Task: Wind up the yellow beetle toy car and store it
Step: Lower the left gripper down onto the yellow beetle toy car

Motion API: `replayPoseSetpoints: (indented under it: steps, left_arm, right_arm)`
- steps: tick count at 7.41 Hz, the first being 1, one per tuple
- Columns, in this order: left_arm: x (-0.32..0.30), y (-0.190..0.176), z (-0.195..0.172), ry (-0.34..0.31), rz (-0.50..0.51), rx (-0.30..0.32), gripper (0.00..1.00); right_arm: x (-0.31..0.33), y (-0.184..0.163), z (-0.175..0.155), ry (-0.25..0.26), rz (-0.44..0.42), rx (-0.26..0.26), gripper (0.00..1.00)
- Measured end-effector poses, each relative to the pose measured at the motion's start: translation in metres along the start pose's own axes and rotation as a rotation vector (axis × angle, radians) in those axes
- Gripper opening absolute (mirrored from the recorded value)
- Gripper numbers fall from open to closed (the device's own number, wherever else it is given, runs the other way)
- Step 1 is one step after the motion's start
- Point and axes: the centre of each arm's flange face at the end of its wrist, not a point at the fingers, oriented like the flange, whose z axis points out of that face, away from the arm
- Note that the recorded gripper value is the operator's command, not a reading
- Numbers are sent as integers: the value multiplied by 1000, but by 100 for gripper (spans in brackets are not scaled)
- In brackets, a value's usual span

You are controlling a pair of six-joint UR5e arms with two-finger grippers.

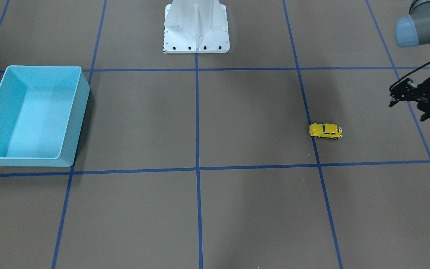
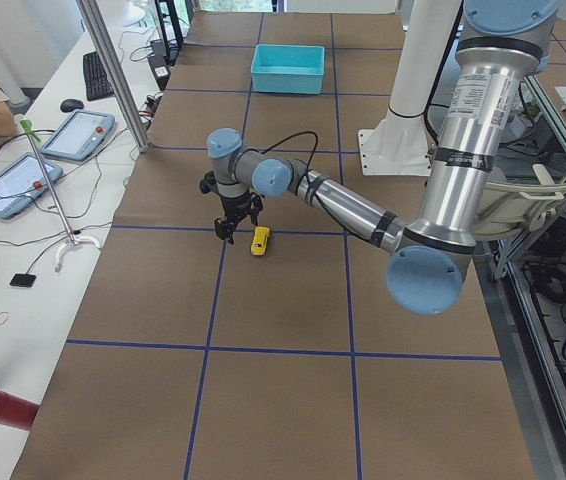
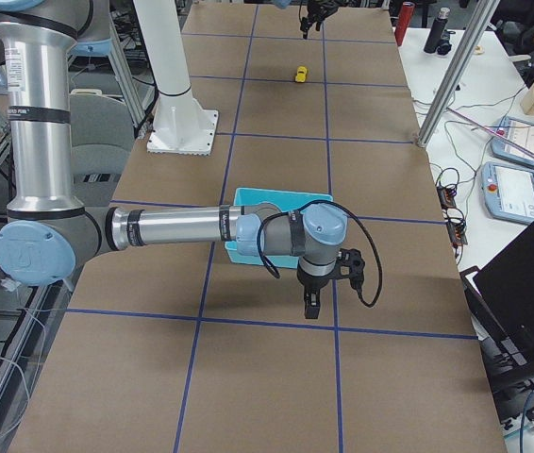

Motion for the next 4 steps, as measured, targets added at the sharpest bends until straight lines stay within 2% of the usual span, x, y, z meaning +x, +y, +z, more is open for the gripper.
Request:
replayPoseSetpoints:
  steps: [2, 4]
  left_arm:
    - [80, -61, 12, -72, 136, -53, 100]
    - [144, -74, 43, -111, 271, -149, 100]
  right_arm:
    - [0, 0, 0, 0, 0, 1, 99]
    - [0, 0, -1, 0, 0, 2, 99]
